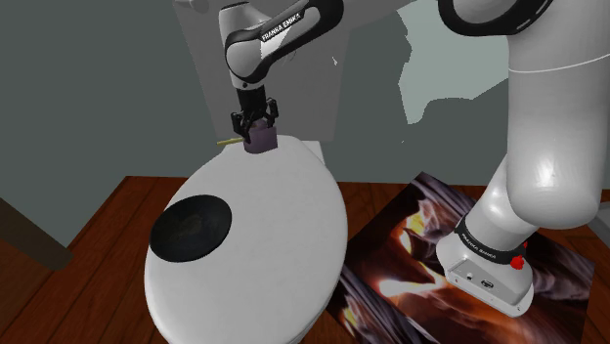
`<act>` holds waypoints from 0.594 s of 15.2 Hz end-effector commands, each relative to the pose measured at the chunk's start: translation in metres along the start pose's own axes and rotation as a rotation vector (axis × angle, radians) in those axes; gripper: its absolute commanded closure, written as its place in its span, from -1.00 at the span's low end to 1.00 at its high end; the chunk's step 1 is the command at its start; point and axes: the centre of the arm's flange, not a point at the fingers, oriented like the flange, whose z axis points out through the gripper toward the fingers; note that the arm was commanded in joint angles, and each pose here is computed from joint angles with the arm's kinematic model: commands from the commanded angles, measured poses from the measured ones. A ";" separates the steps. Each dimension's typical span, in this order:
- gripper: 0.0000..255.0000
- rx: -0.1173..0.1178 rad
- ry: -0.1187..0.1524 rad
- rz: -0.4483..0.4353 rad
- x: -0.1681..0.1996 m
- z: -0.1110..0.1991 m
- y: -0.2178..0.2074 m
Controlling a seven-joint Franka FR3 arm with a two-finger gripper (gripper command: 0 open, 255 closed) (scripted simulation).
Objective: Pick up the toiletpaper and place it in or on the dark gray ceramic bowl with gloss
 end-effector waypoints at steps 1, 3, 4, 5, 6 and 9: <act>1.00 0.000 0.000 0.000 0.000 0.000 0.000; 1.00 0.000 0.000 0.000 0.000 0.000 0.000; 1.00 0.000 0.000 0.000 0.000 0.000 0.000; 1.00 0.000 0.000 0.000 0.000 -0.005 0.000; 1.00 0.000 0.000 0.000 -0.001 -0.010 0.000; 1.00 0.000 0.000 0.000 -0.001 -0.026 0.000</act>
